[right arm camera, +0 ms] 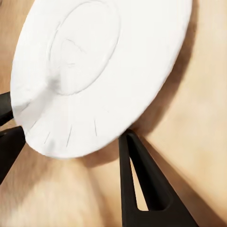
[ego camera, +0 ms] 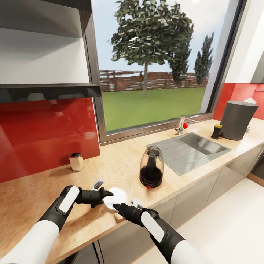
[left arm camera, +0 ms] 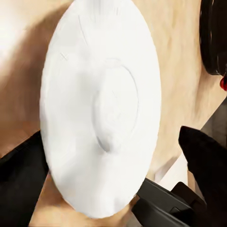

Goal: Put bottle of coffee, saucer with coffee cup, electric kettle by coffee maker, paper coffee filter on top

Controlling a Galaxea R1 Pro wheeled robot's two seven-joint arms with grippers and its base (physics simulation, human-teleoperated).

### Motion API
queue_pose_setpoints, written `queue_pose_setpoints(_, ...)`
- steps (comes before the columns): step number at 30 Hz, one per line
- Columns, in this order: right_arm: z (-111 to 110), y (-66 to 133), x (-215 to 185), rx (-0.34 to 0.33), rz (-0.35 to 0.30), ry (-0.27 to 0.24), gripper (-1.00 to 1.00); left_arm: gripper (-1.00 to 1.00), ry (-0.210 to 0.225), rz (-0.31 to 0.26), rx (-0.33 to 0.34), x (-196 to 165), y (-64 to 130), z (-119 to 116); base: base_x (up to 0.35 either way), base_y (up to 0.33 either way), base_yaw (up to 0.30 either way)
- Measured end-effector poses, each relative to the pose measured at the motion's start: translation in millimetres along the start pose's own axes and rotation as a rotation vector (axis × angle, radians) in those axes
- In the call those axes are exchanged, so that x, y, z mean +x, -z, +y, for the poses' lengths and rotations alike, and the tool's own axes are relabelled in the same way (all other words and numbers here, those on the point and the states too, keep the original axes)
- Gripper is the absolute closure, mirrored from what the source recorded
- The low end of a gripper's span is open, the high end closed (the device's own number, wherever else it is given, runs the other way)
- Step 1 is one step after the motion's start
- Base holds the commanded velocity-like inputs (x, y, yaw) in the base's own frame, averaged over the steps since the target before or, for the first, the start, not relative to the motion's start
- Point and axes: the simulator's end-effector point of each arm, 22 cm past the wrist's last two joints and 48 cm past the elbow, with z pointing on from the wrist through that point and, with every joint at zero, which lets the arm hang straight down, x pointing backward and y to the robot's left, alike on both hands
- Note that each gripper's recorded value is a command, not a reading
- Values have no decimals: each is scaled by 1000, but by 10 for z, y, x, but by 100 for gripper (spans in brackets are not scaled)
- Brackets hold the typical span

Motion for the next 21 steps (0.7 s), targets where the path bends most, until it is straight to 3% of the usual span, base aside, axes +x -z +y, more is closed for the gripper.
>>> queue_pose_setpoints(21,-1,0,0,0,0,-1,-100,100,15,-1,23,-9,12,-40,0,0,0)
